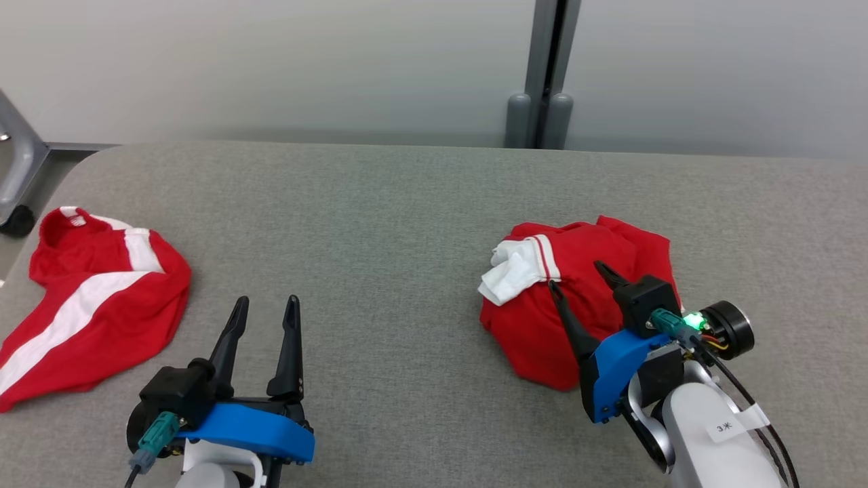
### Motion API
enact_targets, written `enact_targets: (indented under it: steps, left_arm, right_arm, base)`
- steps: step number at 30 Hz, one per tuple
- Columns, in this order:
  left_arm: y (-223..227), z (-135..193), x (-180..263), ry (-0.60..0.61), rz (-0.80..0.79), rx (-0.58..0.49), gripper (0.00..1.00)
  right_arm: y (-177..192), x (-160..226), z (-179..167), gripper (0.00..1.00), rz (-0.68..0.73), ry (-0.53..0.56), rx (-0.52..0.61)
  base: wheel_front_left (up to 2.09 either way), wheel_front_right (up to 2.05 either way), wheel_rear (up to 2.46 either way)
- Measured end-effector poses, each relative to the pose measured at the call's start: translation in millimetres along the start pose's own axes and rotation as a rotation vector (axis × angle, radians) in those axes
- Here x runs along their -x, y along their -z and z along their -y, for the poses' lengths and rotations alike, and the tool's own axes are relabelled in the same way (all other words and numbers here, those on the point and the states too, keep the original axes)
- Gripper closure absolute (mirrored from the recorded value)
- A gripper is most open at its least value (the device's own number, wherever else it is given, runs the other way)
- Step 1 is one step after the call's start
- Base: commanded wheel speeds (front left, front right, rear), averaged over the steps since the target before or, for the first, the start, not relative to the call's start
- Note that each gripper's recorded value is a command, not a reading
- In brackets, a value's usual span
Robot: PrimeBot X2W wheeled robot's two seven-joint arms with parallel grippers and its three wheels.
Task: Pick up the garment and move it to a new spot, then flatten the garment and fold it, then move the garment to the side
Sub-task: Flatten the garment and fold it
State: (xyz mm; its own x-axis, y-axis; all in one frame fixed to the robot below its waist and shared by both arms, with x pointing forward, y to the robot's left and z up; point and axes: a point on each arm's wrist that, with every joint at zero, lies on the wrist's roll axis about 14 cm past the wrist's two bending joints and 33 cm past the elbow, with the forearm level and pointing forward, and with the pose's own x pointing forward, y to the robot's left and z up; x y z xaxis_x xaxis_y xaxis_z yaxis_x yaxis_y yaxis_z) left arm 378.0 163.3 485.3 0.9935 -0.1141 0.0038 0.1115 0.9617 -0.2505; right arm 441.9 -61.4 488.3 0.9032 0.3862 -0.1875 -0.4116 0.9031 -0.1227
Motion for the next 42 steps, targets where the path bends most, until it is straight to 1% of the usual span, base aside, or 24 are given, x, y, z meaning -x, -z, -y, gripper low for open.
enact_targets:
  steps: [6, 7, 15, 16, 17, 18, 21, 25, 29, 31, 33, 37, 42]
  left_arm:
    - [2, -12, 6, -0.039, -0.006, 0.003, 0.0]
    - [3, -13, 7, -0.043, -0.008, 0.004, 0.0]
    - [4, -14, 10, -0.051, -0.011, 0.015, 0.0]
    - [5, -13, 10, -0.049, -0.011, 0.017, 0.0]
    - [5, -12, 11, -0.046, -0.011, 0.018, 0.0]
    - [5, -12, 11, -0.045, -0.011, 0.018, 0.0]
    - [4, -12, 12, -0.043, -0.008, 0.019, 0.0]
    - [4, -11, 13, -0.043, -0.006, 0.021, 0.0]
    - [2, -12, 14, -0.042, -0.003, 0.021, 0.0]
    - [1, -12, 14, -0.042, 0.0, 0.017, 0.0]
    - [0, -13, 13, -0.042, 0.003, 0.013, 0.0]
    - [-4, -14, 10, -0.04, 0.015, 0.007, 0.0]
    - [-7, -11, 6, -0.03, 0.025, 0.004, 0.0]
  right_arm:
    - [26, -18, -10, 0.0, -0.101, -0.039, 0.083]
    - [28, -20, -11, 0.0, -0.106, -0.042, 0.082]
    - [23, -27, -1, 0.0, -0.093, -0.022, 0.089]
    - [22, -28, 0, 0.15, -0.089, -0.018, 0.087]
    - [20, -29, 2, 0.54, -0.083, -0.013, 0.085]
    - [18, -30, 4, 1.0, -0.076, -0.008, 0.082]
    - [15, -31, 8, 1.0, -0.07, 0.005, 0.074]
    - [19, -33, 14, 1.0, -0.096, 0.021, 0.057]
    - [0, -40, 14, 1.0, -0.043, 0.02, 0.036]
    - [-19, -45, 10, 1.0, 0.017, 0.005, 0.017]
    - [-46, -51, 7, 1.0, 0.096, -0.012, -0.009]
    - [-107, -58, -6, 1.0, 0.254, -0.071, -0.042]
    - [-188, -55, -22, 1.0, 0.45, -0.158, -0.088]
  base:
    - [0.0, 0.0, 0.0]
    - [0.0, 0.0, 0.0]
    - [0.0, 0.0, 0.0]
    - [0.0, 0.0, 0.0]
    - [0.0, 0.0, 0.0]
    - [0.0, 0.0, 0.0]
    - [0.0, 0.0, 0.0]
    - [0.0, 0.0, 0.0]
    - [0.0, 0.0, 0.0]
    - [0.0, 0.0, 0.0]
    - [0.0, 0.0, 0.0]
    - [0.0, 0.0, 0.0]
    - [0.0, 0.0, 0.0]
